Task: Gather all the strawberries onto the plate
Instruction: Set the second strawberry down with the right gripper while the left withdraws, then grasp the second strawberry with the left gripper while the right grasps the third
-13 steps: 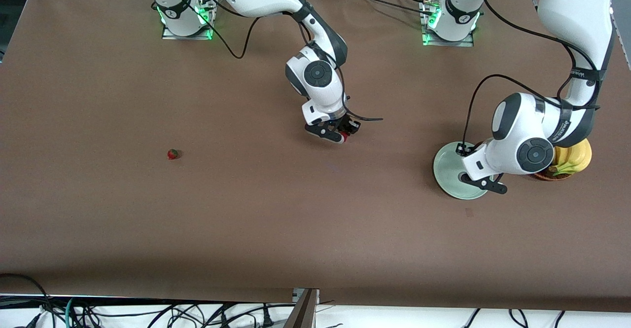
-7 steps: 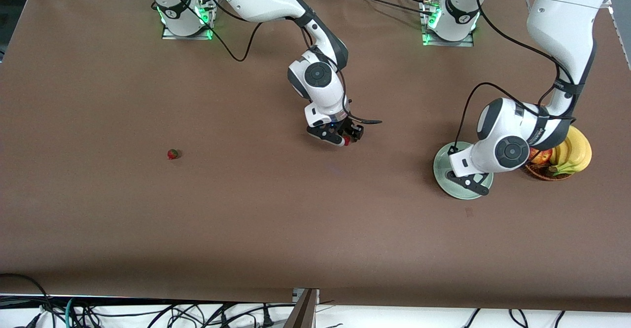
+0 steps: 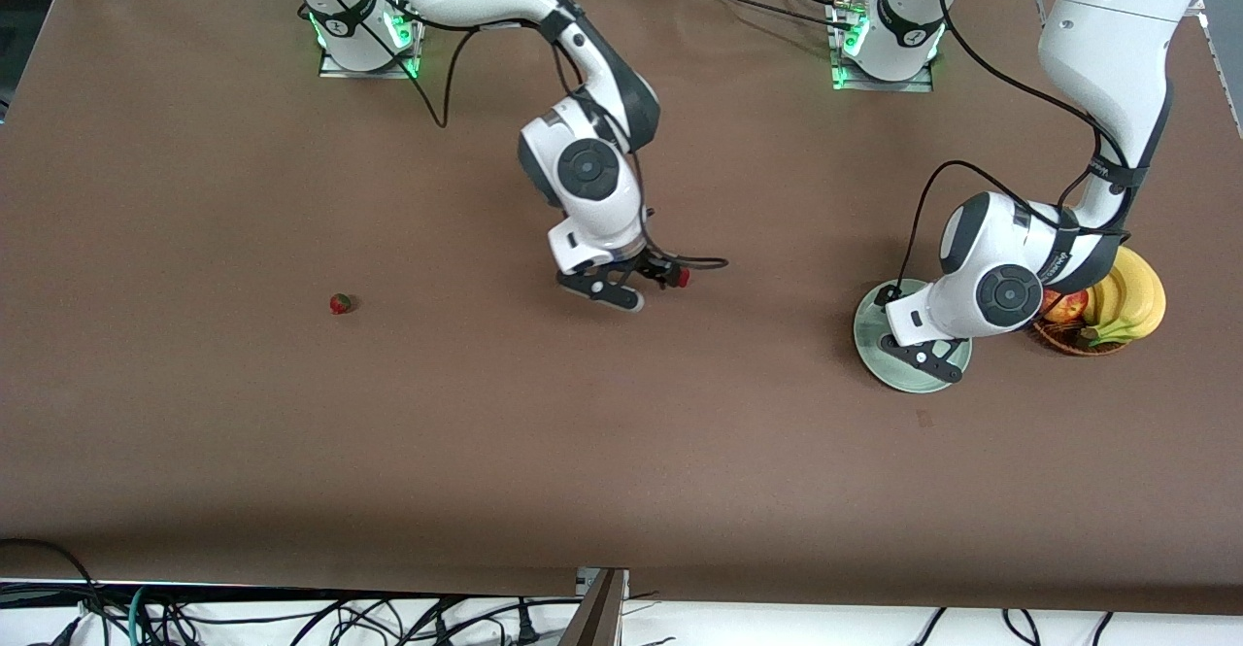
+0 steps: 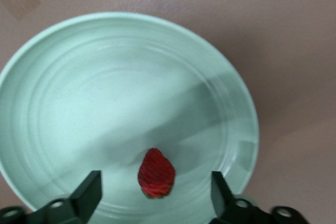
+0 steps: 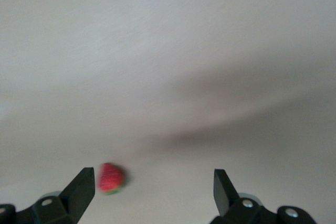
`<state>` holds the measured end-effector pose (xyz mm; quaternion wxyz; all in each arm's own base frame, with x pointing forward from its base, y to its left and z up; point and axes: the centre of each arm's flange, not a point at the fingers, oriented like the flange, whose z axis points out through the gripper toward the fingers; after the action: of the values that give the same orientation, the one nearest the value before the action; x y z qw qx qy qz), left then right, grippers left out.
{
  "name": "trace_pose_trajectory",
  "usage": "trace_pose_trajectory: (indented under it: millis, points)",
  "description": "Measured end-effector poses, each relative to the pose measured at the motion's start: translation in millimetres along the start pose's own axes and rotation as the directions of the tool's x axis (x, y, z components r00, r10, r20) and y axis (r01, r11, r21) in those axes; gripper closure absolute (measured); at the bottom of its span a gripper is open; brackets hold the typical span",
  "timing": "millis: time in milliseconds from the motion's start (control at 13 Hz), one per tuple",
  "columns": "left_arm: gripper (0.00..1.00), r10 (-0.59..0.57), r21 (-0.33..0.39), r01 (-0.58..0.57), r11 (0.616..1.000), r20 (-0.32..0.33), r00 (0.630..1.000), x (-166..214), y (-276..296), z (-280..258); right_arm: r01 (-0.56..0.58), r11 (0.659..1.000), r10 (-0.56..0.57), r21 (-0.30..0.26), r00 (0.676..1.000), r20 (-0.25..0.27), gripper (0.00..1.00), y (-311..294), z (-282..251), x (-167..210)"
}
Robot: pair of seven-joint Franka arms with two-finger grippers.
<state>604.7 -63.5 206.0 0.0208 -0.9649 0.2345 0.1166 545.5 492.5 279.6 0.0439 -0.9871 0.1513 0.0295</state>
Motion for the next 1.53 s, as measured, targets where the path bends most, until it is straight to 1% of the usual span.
trace_pose_trajectory:
  millis: [77,153,230,384,537,614,690,767,997,1074,1151,1304,1458,1534]
  points:
    - [0.0,-0.006,0.003,0.006,1.0,-0.003,1.0,3,12,-14,0.055,0.997,-0.054,-0.047,0.998,0.016,0.0,18,-11,15]
    - [0.0,-0.034,0.006,0.034,0.999,-0.012,0.999,7,28,-32,0.113,0.99,-0.111,-0.085,0.993,0.032,0.0,37,-21,32]
    - [0.0,-0.082,0.009,0.082,0.997,-0.022,0.996,12,46,-49,0.173,0.978,-0.169,-0.113,0.985,0.046,0.0,60,-30,50]
    - [0.0,-0.199,0.005,0.199,0.98,-0.045,0.979,21,83,-73,0.291,0.945,-0.284,-0.149,0.956,0.07,0.0,116,-43,89]
    - [0.0,-0.343,-0.006,0.343,0.939,-0.058,0.938,31,128,-80,0.386,0.906,-0.374,-0.172,0.922,0.1,0.0,178,-49,124]
    - [0.0,-0.404,-0.008,0.404,0.915,-0.058,0.913,37,154,-78,0.425,0.887,-0.412,-0.18,0.905,0.107,0.0,208,-50,140]
    - [0.0,-0.454,-0.011,0.454,0.891,-0.054,0.89,44,180,-74,0.458,0.87,-0.446,-0.183,0.889,0.105,0.0,237,-47,153]
    - [0.0,-0.503,-0.017,0.503,0.864,-0.047,0.863,53,205,-66,0.488,0.855,-0.479,-0.175,0.873,0.096,0.0,264,-39,165]
    - [0.0,-0.644,-0.059,0.642,0.765,-0.022,0.765,83,262,-34,0.568,0.814,-0.566,-0.12,0.823,0.059,0.0,358,-4,192]
    - [0.0,-0.678,-0.082,0.675,0.733,-0.016,0.735,92,275,-23,0.585,0.805,-0.583,-0.097,0.811,0.051,0.0,390,5,200]
    - [0.0,-0.701,-0.105,0.696,0.71,-0.012,0.713,100,287,-12,0.594,0.801,-0.592,-0.072,0.805,0.044,0.0,418,11,206]
    - [0.0,-0.725,-0.138,0.717,0.683,-0.006,0.689,107,312,7,0.6,0.799,-0.599,-0.04,0.8,0.035,0.0,449,19,213]
    - [0.0,-0.73,-0.156,0.72,0.676,-0.006,0.684,110,324,15,0.602,0.798,-0.601,-0.035,0.799,0.034,0.03,448,24,212]
    - [0.0,-0.727,-0.156,0.718,0.679,-0.006,0.686,110,328,15,0.604,0.796,-0.603,-0.032,0.797,0.033,0.08,444,25,211]
